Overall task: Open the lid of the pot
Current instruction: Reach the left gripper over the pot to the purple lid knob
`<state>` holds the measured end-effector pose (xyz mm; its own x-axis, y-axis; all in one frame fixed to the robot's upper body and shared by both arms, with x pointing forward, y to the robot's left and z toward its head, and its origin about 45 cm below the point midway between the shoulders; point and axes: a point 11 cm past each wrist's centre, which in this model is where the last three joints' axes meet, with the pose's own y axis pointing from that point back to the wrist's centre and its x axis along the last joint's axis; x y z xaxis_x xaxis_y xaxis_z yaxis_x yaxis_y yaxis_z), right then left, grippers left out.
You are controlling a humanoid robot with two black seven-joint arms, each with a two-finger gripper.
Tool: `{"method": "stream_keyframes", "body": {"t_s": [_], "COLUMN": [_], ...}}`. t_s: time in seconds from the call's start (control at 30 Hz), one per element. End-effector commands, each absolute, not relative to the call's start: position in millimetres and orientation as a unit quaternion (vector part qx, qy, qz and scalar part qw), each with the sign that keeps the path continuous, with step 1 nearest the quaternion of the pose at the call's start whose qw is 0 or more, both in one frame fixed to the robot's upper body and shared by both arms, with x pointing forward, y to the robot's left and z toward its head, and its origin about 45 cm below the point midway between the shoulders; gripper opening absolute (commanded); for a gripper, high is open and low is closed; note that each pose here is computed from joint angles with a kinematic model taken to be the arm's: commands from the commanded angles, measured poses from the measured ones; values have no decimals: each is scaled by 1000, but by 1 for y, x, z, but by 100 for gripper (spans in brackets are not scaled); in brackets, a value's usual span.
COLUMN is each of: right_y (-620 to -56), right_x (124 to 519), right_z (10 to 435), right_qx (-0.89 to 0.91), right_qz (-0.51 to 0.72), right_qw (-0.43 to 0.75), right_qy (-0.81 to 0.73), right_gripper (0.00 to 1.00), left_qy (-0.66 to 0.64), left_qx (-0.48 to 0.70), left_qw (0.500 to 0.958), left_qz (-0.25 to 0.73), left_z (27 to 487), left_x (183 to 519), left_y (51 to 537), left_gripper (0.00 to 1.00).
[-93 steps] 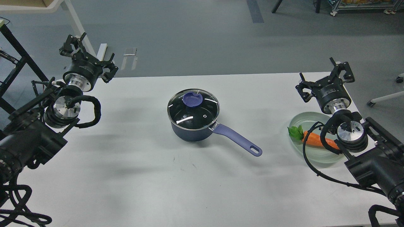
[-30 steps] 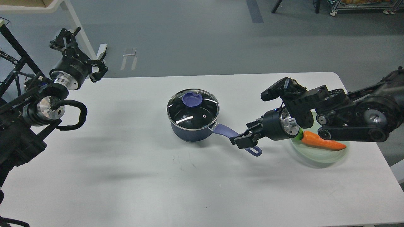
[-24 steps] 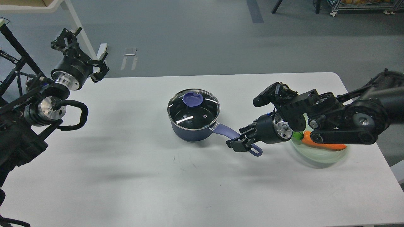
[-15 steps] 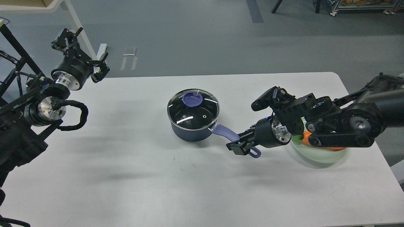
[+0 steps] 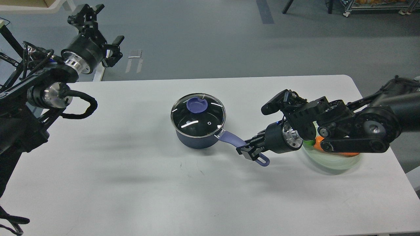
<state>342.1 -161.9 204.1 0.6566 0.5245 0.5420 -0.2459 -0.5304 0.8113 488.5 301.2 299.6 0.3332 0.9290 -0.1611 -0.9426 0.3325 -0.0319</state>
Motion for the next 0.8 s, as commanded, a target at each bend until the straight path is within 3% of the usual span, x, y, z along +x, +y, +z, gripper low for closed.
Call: {"method": "stream_keyframes", "body": {"t_s": [0.0, 0.13, 0.3, 0.47, 0.63, 0.77], "right_y": [-160, -160, -160, -162, -160, -159], "right_x": [344, 345, 347, 347, 346, 346], "right_z": [207, 207, 208, 209, 208, 209], "right_qx": [775, 774, 774, 775, 776, 776], "right_qz": [407, 408, 409, 407, 407, 408], "right_qw": [475, 475, 476, 476, 474, 474], "right_qy": [89, 87, 85, 83, 85, 85], "right_gripper": [19, 19, 18, 18, 18, 18], "left_qy": [-34, -167, -324, -452, -548, -571], "left_qx": [16, 119, 192, 285, 318, 334], "left_qw": [856, 882, 876, 826, 764, 745], "left_qz": [515, 424, 302, 177, 117, 83], "left_z": [308, 309, 307, 277, 249, 224], "left_x": [492, 484, 459, 437, 428, 418], "left_y": [256, 214, 171, 148, 134, 136], "left_gripper": [99, 99, 99, 99, 99, 99]}}
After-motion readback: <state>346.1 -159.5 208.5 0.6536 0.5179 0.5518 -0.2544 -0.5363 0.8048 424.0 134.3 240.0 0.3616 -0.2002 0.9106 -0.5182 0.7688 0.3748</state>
